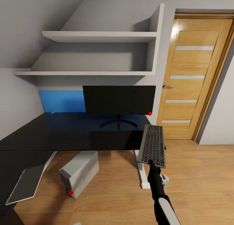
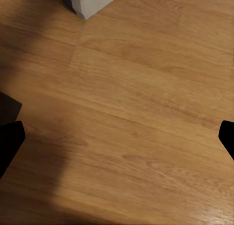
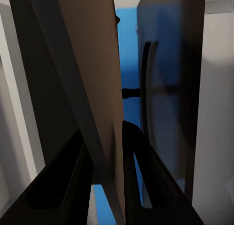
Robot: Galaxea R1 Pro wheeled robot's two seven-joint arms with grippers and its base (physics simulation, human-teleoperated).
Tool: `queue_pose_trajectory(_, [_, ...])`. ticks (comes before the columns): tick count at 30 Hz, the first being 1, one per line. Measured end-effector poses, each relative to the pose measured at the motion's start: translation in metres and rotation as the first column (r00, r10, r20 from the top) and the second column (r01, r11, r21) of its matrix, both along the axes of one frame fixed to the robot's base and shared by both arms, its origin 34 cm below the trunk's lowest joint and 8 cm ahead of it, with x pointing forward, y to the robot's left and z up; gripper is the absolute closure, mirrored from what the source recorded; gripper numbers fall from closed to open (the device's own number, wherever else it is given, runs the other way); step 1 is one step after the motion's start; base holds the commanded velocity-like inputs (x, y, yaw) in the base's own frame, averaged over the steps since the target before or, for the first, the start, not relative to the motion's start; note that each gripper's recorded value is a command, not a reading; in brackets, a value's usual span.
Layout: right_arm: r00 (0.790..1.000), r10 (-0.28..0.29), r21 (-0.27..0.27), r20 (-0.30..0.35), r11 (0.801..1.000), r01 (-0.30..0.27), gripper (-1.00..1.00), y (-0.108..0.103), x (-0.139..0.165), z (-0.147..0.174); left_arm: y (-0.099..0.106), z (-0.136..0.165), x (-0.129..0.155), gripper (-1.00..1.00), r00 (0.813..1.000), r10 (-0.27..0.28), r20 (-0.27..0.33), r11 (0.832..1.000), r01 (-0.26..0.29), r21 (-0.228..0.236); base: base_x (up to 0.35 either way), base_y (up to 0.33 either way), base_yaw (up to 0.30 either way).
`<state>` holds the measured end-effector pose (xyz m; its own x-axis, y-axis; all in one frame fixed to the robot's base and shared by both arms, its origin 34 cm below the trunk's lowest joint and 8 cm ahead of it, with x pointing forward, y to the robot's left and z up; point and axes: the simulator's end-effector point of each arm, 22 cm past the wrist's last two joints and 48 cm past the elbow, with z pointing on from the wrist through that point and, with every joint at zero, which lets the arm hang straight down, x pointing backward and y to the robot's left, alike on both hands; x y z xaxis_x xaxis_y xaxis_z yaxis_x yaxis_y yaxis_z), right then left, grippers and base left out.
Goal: In the bedroom, organize the workspace by keeping the computer under the desk, ensuring the monitor is on the desk, placing the keyboard on the desk next to the monitor, placing the mouse on the desk next to the keyboard, moving the folder from the swivel chair onto the desk next to the mouse, stacking the notebook on top of the folder with the pen on top of the notebook, and positioning the swivel chair next to the desk.
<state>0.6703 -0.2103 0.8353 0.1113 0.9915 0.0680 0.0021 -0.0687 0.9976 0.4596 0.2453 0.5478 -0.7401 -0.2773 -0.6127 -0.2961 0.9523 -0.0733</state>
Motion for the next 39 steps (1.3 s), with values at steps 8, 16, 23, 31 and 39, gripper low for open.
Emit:
queue_pose_trajectory(8, [1.000,-0.006,0.002,-0.001,1.000,0.006,1.00,-0.003,0.000,-0.001,0.001,-0.003,-0.003,-1.00,1.000,-0.002,-0.008,1.000,0.002,0.004,0.000,0.012,0.000])
queue_pose_trajectory(16, [1.000,-0.005,0.002,-0.002,1.000,0.005,1.00,-0.003,0.000,-0.001,-0.003,-0.004,-0.005,-1.00,1.000,-0.017,-0.012,1.000,0.017,0.006,0.002,0.000,0.000])
queue_pose_trajectory(23, [1.000,-0.005,-0.006,0.000,1.000,0.005,1.00,-0.007,0.000,0.000,-0.003,-0.003,-0.005,-1.00,1.000,-0.017,-0.011,1.000,0.017,0.006,0.190,0.000,0.000])
queue_pose_trajectory(31, [0.998,-0.055,-0.024,-0.010,0.998,0.054,1.00,-0.037,-0.002,-0.005,-0.003,-0.004,-0.005,-1.00,1.000,-0.016,-0.011,1.000,0.017,0.006,0.035,0.000,0.000])
queue_pose_trajectory(39, [0.998,-0.052,-0.022,-0.040,0.998,0.051,1.00,-0.036,-0.002,-0.012,-0.003,-0.004,-0.005,-1.00,1.000,-0.016,-0.012,1.000,0.017,0.006,0.098,0.000,0.000])
